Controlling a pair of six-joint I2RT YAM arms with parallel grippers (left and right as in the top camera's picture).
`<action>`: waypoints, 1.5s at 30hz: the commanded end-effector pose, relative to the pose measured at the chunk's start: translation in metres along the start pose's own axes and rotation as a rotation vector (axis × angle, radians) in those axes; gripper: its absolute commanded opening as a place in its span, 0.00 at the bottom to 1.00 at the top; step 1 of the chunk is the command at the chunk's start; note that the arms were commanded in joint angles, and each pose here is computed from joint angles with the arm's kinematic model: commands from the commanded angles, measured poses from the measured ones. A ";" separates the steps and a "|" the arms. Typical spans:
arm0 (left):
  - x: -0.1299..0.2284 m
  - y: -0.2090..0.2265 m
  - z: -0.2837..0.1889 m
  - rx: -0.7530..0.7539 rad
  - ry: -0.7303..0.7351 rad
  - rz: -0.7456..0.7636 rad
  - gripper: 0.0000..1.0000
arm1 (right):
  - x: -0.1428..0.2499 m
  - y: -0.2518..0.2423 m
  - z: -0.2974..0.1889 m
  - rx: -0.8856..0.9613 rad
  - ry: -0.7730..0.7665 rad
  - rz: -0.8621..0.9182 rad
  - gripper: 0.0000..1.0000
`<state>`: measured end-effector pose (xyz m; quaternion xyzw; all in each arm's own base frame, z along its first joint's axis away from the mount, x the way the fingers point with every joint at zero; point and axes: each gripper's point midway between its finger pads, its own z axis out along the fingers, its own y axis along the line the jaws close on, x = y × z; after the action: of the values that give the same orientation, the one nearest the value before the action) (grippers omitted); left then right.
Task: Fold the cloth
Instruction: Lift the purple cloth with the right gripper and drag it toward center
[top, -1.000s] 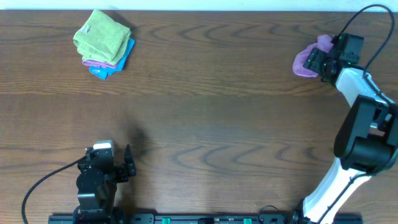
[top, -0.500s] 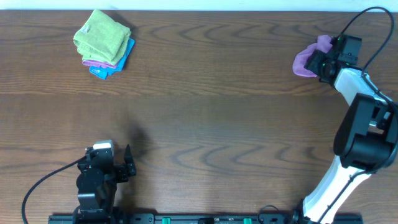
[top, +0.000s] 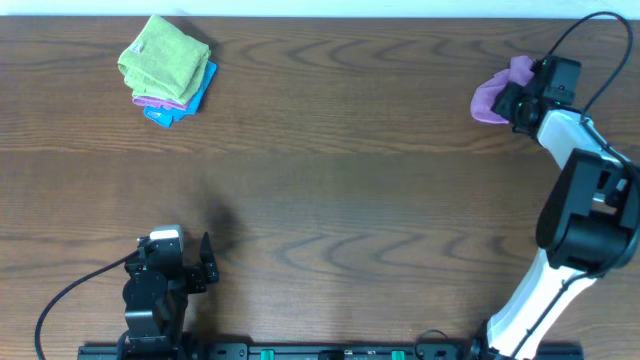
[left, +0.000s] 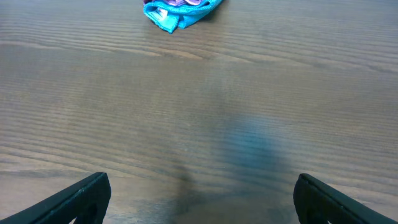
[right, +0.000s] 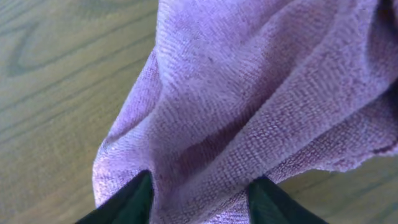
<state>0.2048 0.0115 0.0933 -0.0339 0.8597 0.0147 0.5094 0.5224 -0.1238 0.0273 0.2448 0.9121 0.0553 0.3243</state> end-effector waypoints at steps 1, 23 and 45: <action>0.003 0.003 0.001 -0.017 0.002 0.014 0.95 | -0.004 -0.001 0.005 -0.006 -0.009 0.007 0.22; 0.003 0.003 0.001 -0.017 0.002 0.014 0.95 | 0.048 0.211 -0.191 -0.540 0.070 -0.504 0.01; 0.003 0.003 0.001 -0.017 0.002 0.014 0.95 | 0.235 0.268 -0.246 -0.615 0.447 -1.019 0.74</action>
<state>0.2048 0.0115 0.0933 -0.0339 0.8597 0.0147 0.5094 0.3189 0.2424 0.1636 -0.3300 0.9011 0.2269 0.1664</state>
